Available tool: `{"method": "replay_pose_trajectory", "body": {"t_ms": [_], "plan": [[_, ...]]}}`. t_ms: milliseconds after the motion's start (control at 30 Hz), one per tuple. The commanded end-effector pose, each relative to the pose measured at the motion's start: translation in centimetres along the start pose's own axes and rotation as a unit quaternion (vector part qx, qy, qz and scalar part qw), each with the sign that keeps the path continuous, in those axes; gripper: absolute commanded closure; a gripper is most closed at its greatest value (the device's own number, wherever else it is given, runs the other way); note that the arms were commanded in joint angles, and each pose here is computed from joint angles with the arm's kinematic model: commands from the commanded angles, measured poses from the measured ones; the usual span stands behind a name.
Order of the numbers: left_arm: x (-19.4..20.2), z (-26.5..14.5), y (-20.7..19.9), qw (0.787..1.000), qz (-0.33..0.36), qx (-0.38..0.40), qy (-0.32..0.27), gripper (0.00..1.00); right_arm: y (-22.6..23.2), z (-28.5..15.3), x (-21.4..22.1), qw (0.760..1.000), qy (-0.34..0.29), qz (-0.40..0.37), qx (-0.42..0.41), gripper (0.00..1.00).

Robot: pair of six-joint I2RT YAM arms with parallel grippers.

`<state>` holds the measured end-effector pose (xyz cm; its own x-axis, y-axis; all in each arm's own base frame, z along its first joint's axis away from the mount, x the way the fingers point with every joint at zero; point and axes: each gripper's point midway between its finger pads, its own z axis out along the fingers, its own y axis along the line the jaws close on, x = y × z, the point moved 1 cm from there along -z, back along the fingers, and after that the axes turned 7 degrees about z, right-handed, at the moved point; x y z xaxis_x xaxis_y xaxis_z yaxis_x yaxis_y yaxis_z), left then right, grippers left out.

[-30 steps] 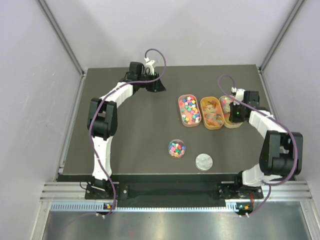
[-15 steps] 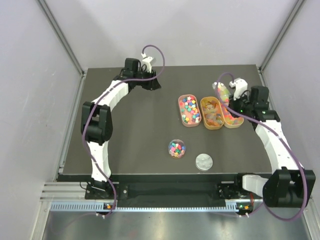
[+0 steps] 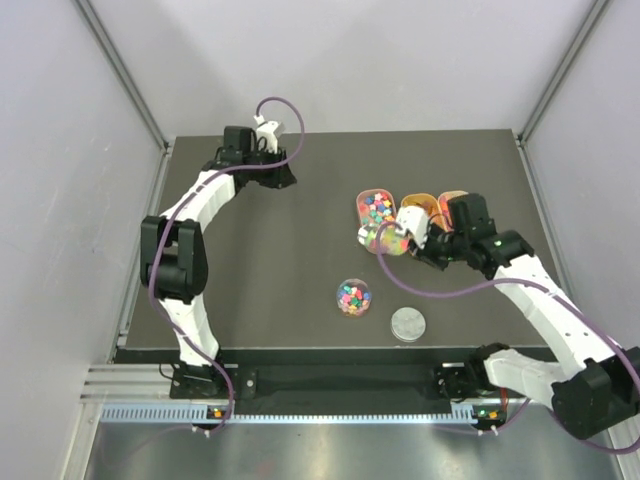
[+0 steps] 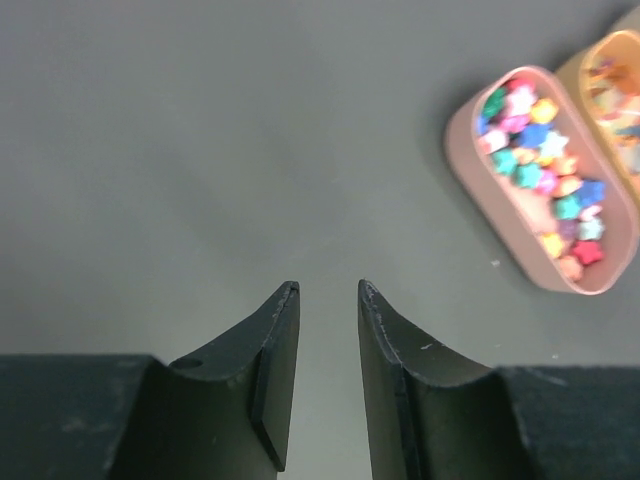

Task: Pack the candies
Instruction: Place the fake candies in the packing bottle.

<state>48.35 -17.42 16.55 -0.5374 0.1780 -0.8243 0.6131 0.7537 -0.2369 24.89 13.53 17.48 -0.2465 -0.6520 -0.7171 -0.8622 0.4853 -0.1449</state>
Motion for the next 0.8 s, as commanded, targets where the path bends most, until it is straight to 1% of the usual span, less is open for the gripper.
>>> {"method": "replay_pose_trajectory", "body": {"t_ms": [0, 133, 300, 467, 767], "plan": [[-1.1, -3.0, 1.1, 0.998, 0.01, -0.055, -0.02, 0.65, 2.4, 0.3, 2.0, 0.99, 0.054, -0.116, -0.056, 1.0], [-0.4, -4.2, 1.4, 0.997, 0.01, -0.069, -0.019, 0.66, 3.2, 1.0, 2.8, 0.977, 0.084, -0.176, -0.079, 1.0], [0.2, -5.4, 1.4, 0.997, 0.008, -0.074, -0.021, 0.65, 3.6, 1.7, 3.9, 0.964, 0.123, -0.215, -0.099, 1.0], [0.5, -5.8, 1.5, 0.997, 0.001, -0.079, -0.022, 0.65, 3.4, 1.9, 4.7, 0.944, 0.16, -0.272, -0.097, 1.0], [1.5, -5.7, 1.7, 0.996, -0.011, -0.08, -0.024, 0.65, 3.4, 1.6, 4.3, 0.923, 0.199, -0.319, -0.083, 1.0]]}}
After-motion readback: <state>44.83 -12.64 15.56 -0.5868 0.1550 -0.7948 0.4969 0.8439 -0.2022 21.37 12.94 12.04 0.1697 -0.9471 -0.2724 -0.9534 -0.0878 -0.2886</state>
